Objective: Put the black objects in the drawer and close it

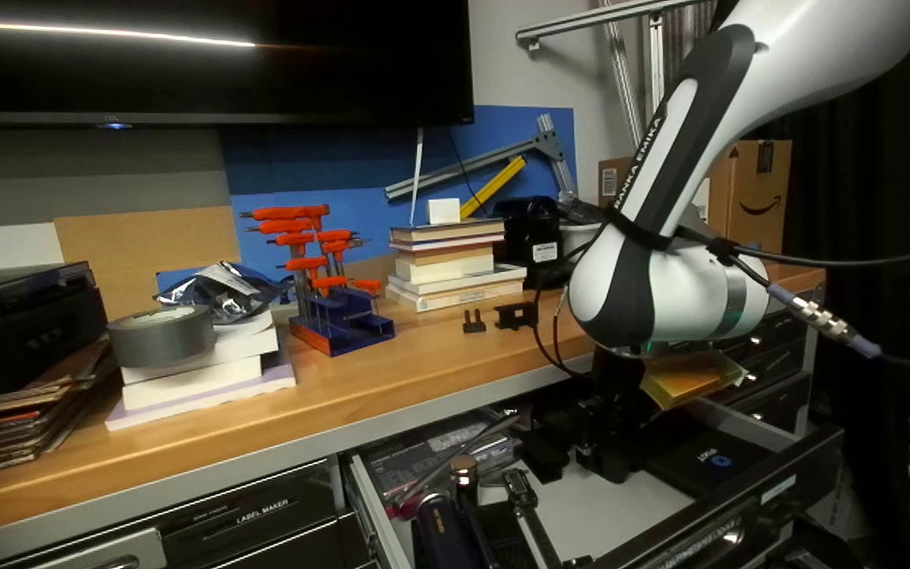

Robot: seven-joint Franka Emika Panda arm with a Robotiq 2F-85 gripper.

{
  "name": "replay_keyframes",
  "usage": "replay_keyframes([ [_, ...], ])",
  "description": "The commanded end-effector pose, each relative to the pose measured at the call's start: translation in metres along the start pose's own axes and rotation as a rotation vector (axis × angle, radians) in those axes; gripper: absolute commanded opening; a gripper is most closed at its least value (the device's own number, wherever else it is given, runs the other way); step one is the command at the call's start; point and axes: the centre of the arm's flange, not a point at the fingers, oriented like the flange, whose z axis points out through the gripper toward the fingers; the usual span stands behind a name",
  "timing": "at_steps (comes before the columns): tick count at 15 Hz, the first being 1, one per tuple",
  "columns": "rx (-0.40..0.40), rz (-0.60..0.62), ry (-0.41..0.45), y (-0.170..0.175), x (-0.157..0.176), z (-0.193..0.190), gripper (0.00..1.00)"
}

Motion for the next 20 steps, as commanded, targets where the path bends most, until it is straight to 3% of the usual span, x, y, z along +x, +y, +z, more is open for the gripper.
replay_keyframes([
  [1, 0.01, 0.016, 0.001, -0.003, 0.013, -0.023, 1.0],
  [8, -0.023, 0.051, -0.003, -0.012, 0.053, -0.098, 1.0],
  [13, -0.073, 0.122, 0.045, -0.02, 0.101, -0.154, 1.0],
  [20, -0.108, 0.165, 0.086, -0.028, 0.176, -0.17, 1.0],
])
